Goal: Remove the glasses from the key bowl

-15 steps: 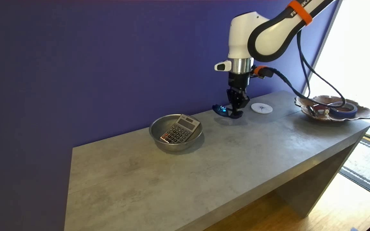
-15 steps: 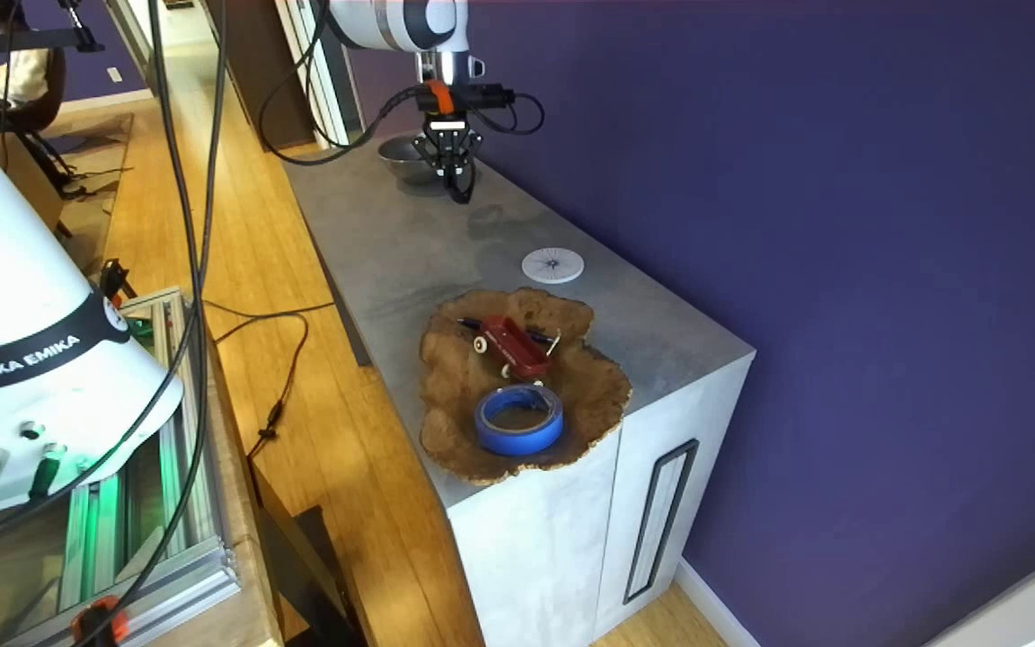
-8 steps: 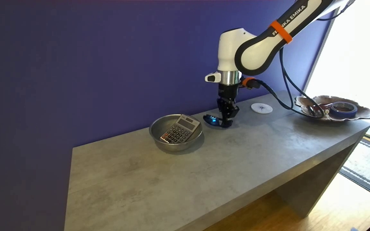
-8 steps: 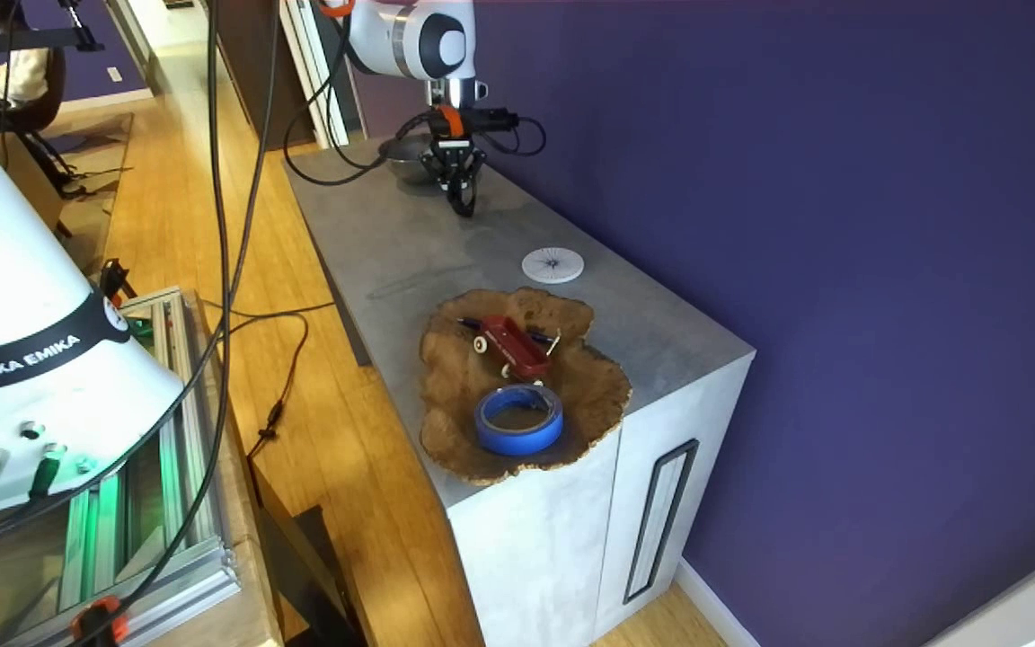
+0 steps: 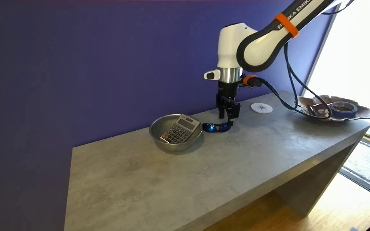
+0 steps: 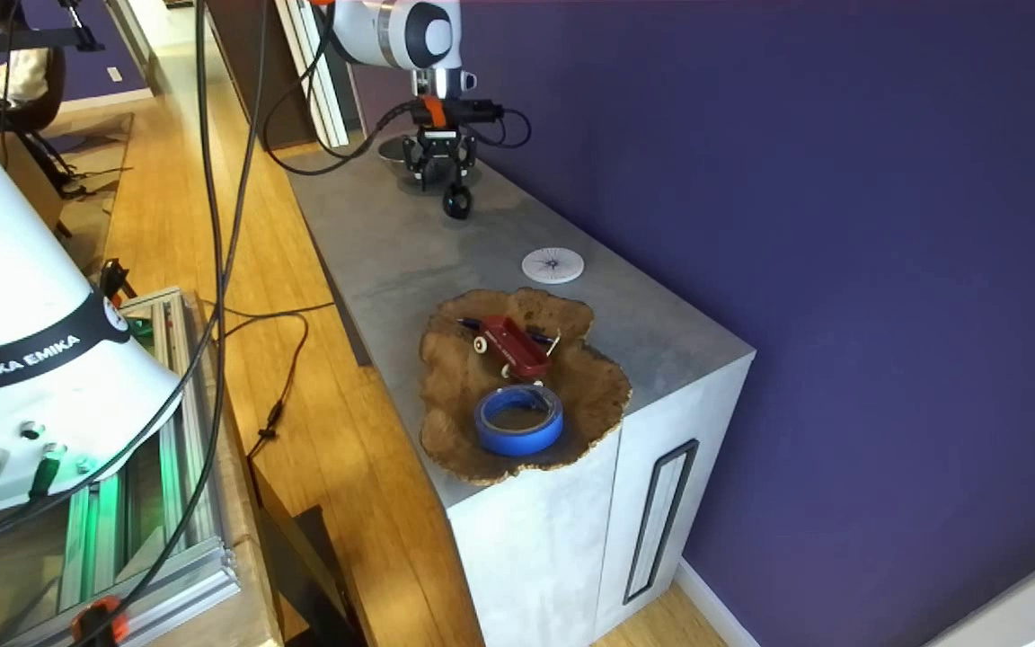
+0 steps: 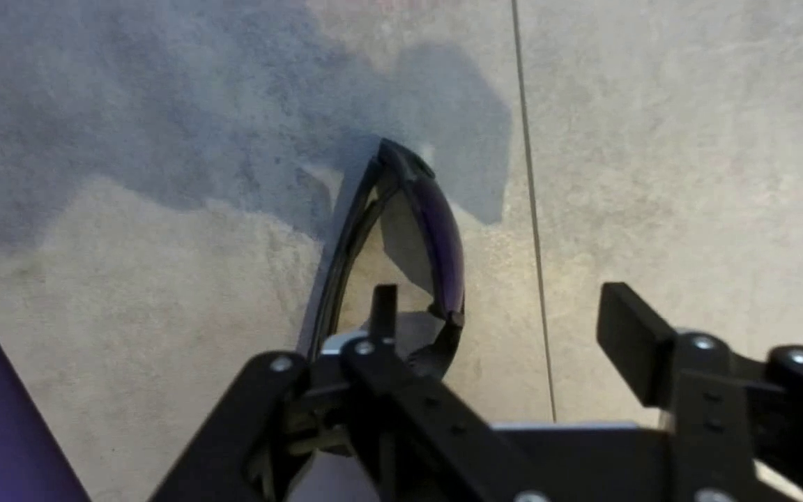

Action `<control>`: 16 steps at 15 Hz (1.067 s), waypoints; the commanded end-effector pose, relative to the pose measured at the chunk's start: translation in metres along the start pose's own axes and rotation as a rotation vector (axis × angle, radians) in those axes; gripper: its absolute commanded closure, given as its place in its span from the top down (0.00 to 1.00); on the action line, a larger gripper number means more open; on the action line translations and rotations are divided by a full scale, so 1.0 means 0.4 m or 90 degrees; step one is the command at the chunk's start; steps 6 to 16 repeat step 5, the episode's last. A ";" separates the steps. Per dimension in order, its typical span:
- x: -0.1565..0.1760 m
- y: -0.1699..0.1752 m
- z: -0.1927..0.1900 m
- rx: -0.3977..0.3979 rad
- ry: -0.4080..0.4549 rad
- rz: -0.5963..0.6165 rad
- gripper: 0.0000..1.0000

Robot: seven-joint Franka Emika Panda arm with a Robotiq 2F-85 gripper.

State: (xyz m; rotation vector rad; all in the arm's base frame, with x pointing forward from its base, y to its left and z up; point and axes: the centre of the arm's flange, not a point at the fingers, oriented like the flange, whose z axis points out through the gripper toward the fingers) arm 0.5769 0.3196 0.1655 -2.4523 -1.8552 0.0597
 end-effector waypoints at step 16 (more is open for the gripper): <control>-0.078 -0.096 -0.018 -0.035 0.046 0.158 1.00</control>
